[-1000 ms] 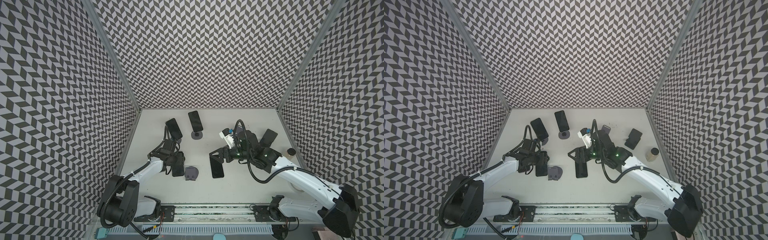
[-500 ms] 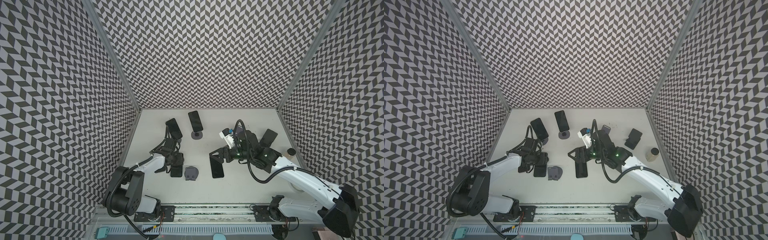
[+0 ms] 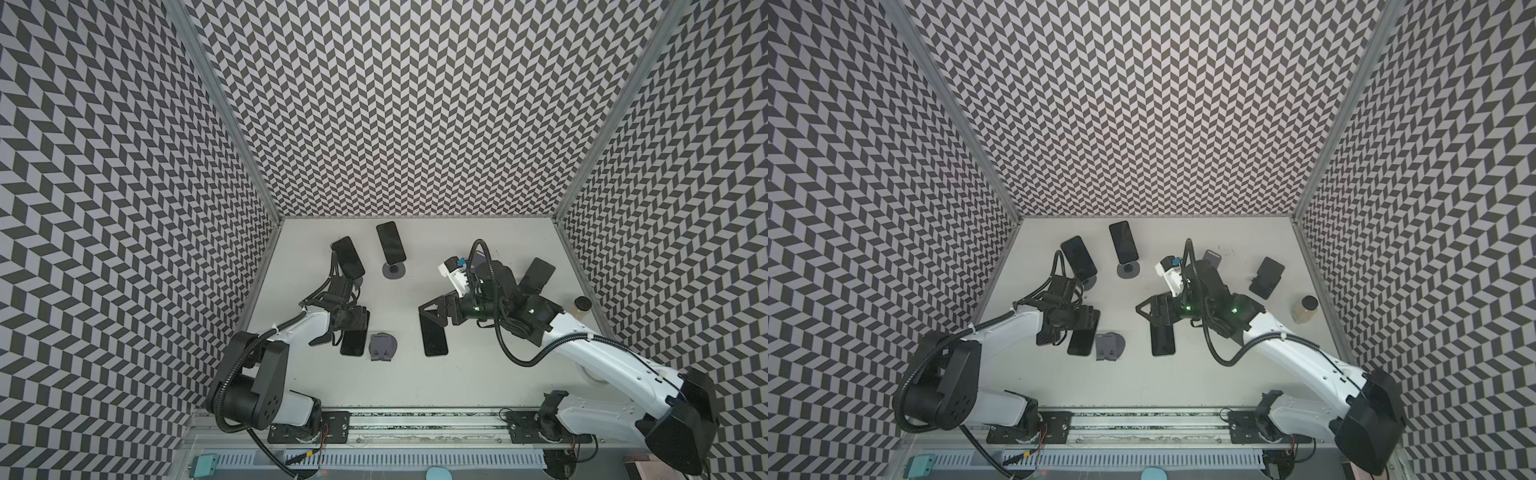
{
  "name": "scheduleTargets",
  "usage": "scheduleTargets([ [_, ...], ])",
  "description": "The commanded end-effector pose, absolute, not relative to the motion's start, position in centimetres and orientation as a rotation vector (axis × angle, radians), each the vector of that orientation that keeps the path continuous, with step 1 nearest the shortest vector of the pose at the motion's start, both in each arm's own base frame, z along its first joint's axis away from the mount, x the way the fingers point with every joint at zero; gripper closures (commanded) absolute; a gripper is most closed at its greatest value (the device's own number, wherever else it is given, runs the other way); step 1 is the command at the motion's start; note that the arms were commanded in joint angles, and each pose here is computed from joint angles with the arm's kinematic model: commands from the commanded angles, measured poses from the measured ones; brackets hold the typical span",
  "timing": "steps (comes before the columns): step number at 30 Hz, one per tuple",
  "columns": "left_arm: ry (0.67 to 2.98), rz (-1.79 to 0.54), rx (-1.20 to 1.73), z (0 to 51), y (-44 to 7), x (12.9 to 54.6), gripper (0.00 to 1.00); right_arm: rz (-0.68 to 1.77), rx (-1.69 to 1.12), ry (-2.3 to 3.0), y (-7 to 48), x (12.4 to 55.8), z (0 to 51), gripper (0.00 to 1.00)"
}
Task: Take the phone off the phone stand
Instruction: 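Lower the teal-edged phone flat onto the table and open the left gripper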
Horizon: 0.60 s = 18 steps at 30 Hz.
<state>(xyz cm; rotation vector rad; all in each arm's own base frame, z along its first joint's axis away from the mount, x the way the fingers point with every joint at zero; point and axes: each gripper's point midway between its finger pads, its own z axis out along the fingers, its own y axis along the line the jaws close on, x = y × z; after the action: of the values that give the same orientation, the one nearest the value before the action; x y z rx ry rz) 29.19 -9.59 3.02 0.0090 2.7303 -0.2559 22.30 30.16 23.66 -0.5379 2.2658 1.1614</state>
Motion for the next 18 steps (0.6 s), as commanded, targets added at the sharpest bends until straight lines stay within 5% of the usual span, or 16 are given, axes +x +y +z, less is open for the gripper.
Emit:
scheduleTargets([
  [1,2.729,-0.244,-0.01,3.3,-9.4,29.7,0.29,1.17,-0.551,2.201,30.3,22.7,25.3,0.2],
  [18,2.689,-0.241,0.004,5.3,-9.3,30.2,0.29,1.166,-0.55,2.193,30.4,22.9,25.8,0.2],
])
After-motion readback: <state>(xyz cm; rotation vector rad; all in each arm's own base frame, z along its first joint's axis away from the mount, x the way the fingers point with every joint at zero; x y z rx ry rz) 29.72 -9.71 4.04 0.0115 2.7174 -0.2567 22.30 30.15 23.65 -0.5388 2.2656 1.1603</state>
